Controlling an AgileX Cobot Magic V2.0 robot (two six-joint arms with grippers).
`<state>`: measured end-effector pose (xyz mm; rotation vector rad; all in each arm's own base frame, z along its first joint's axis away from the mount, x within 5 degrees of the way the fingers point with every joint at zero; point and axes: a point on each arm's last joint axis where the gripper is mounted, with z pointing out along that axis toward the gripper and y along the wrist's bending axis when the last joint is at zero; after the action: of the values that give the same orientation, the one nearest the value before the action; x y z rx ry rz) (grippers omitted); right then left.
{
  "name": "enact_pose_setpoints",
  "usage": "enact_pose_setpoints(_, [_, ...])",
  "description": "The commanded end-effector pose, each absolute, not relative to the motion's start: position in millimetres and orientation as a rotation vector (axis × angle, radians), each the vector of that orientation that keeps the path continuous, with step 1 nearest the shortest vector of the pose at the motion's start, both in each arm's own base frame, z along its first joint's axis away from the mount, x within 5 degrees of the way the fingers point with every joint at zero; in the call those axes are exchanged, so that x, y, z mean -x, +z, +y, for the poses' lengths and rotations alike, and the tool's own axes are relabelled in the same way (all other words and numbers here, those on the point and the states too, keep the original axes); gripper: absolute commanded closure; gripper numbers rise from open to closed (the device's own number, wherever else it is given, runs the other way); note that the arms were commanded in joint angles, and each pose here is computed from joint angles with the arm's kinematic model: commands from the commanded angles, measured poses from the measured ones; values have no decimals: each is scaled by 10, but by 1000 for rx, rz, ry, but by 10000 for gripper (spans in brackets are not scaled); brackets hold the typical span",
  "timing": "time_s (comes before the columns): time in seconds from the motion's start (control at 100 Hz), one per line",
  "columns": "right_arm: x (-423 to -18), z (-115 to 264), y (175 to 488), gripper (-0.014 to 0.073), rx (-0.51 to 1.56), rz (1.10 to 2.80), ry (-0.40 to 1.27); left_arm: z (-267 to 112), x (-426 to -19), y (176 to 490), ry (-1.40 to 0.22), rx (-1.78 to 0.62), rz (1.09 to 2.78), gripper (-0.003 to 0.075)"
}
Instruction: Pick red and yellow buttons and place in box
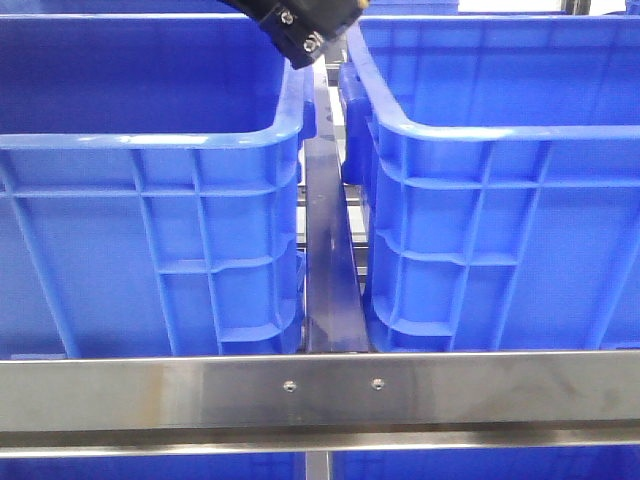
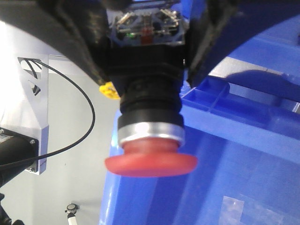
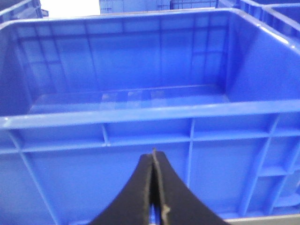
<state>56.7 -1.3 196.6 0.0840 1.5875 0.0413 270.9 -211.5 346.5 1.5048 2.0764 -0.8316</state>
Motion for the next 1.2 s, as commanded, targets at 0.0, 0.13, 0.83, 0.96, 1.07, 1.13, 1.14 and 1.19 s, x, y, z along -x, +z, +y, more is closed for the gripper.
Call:
enact_pose_setpoints(0.0, [-508, -12, 2234, 655, -70, 1479, 34, -2133, -2619, 3723, -880, -1458, 1981, 587])
enact_pose_setpoints(0.13, [-459, -5, 2400, 655, -67, 1537, 38, -2133, -2619, 3723, -880, -1458, 1981, 587])
enact_pose_setpoints(0.83, [-793, 7, 3218, 235, -72, 2036, 54, -2132, -2617, 3723, -881, -1460, 1982, 587])
enact_pose_setpoints(0.96, [-892, 5, 3310, 29, -73, 2070, 55, -2132, -2617, 3723, -881, -1460, 1982, 587])
enact_pose_setpoints(1.07, [-951, 10, 3318, 18, -77, 2104, 66, -2132, -2617, 3723, -881, -1460, 1982, 588])
enact_pose_setpoints(1.13, [-982, 11, 3317, 18, -79, 2112, 70, -2132, -2617, 3723, -881, -1460, 1982, 587])
enact_pose_setpoints(1.14, [-985, 12, 3317, 18, -80, 2112, 72, -2132, -2617, 3723, -881, -1460, 1982, 587])
enact_pose_setpoints(1.19, [-1004, 17, 3328, 19, -84, 2104, 84, -2132, -2617, 3723, -881, -1460, 1982, 587])
